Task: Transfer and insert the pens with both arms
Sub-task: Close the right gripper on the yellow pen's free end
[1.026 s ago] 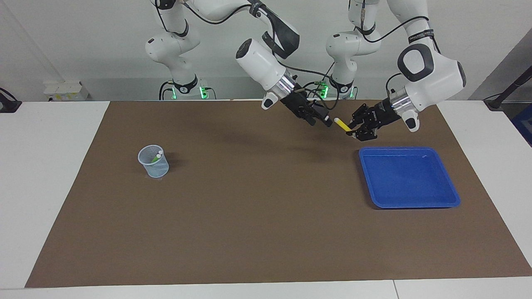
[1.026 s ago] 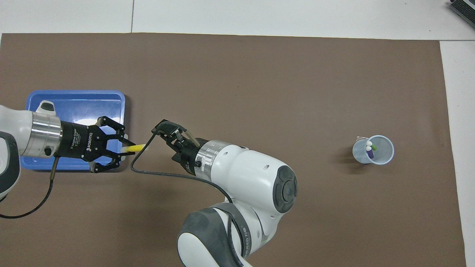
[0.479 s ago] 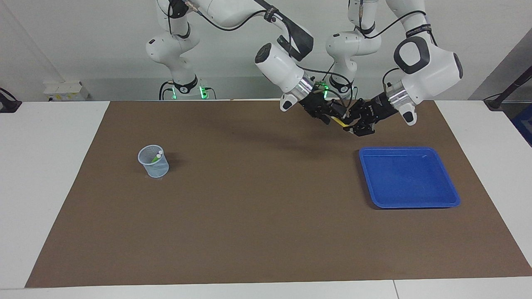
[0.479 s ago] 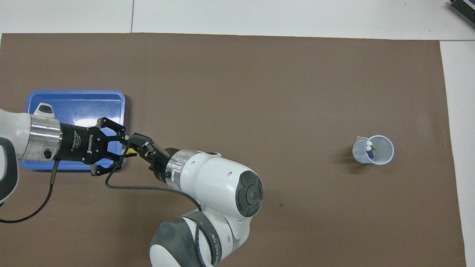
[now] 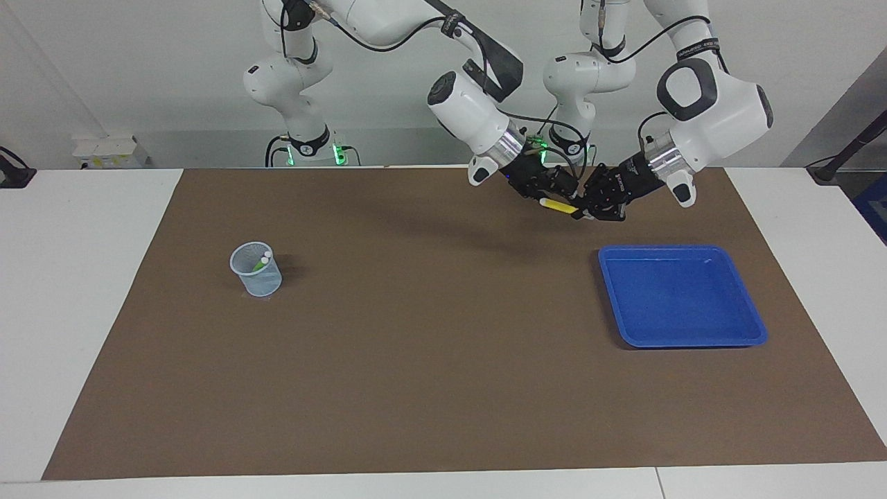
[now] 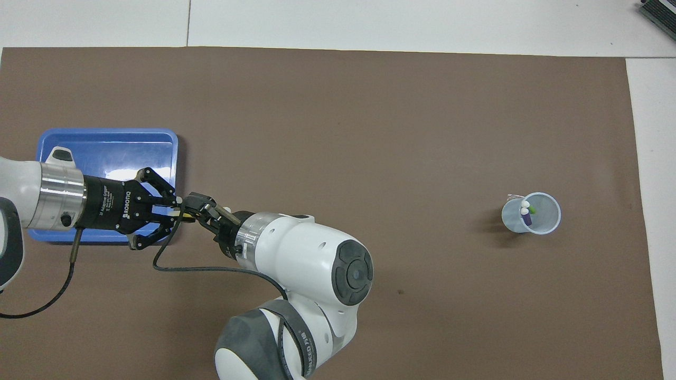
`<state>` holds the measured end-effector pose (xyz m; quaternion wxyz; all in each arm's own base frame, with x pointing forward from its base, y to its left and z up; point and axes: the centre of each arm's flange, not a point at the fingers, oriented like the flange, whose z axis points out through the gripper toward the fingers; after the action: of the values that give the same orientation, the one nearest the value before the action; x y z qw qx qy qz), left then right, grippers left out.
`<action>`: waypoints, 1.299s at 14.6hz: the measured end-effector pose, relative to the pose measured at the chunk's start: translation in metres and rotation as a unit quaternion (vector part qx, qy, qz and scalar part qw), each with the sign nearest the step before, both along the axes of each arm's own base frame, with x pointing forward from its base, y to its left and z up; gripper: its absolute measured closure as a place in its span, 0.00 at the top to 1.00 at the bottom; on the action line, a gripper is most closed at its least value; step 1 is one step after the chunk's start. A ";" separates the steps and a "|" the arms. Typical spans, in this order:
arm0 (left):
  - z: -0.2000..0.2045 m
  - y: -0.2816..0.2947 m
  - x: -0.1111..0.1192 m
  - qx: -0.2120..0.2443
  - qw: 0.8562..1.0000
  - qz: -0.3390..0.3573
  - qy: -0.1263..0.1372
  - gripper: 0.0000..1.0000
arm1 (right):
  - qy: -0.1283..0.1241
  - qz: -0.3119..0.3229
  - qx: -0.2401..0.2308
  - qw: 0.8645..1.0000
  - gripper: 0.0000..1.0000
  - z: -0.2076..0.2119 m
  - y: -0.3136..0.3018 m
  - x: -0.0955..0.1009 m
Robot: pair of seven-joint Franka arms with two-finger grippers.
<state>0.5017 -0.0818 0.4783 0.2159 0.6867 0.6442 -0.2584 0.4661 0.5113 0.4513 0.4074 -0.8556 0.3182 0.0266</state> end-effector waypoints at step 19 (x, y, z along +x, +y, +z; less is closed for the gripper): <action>0.008 0.000 -0.003 0.000 1.000 0.005 -0.005 0.18 | -0.003 0.030 -0.016 0.999 0.60 0.034 -0.019 0.012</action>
<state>0.4992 -0.0822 0.4866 0.2199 0.6850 0.6464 -0.2540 0.4780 0.4926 0.4854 0.3940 -0.8709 0.2920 0.0311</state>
